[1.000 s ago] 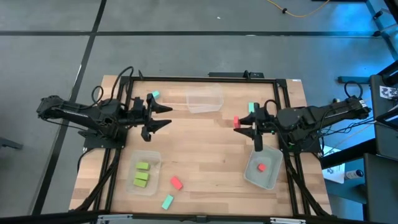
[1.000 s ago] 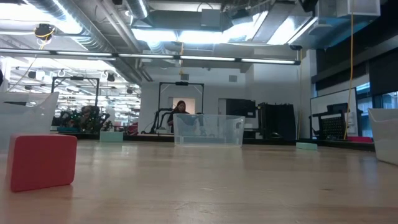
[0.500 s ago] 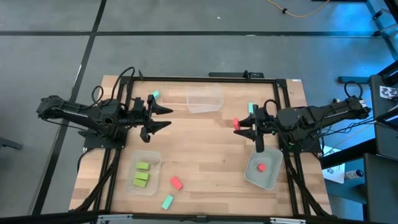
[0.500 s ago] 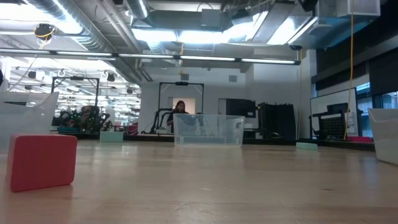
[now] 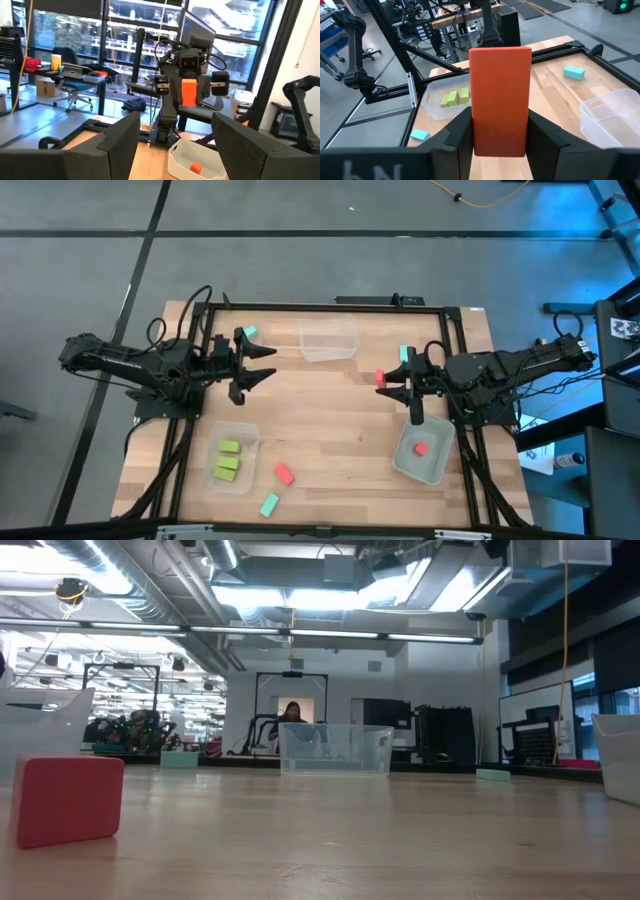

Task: Sort & place blocks by color
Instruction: Put the top orange block into the gray bin

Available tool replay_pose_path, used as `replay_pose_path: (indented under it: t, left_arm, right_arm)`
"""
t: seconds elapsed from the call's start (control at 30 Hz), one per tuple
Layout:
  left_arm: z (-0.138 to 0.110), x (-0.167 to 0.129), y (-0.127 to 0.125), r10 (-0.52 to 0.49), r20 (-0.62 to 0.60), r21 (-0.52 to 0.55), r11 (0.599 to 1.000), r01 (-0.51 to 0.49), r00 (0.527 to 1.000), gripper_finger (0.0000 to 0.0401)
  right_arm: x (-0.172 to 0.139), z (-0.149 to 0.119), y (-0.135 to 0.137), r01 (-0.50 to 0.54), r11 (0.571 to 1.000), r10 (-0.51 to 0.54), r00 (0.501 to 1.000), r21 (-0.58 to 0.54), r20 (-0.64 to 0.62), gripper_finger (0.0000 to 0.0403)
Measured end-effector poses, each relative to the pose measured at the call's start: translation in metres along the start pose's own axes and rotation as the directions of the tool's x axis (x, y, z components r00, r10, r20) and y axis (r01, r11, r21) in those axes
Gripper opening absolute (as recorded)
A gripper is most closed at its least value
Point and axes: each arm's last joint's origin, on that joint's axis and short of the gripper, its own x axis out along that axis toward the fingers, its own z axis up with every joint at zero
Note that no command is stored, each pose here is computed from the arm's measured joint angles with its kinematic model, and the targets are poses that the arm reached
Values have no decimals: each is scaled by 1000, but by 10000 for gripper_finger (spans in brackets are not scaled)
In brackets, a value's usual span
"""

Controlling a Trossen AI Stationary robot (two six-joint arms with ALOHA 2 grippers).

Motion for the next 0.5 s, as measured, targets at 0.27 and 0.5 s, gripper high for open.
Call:
replay_pose_path:
  t: [0.27, 0.5]
  left_arm:
    - [0, 0, -1, -44, -6, -28, 999, 44, 999, 238]
    - [0, 0, -1, -44, -5, -28, 999, 44, 999, 238]
  right_arm:
    - [0, -4, -1, -9, 999, 11, 999, 36, -51, 135]
    - [-2, -27, 7, -72, 971, 140, 944, 227, -299, 135]
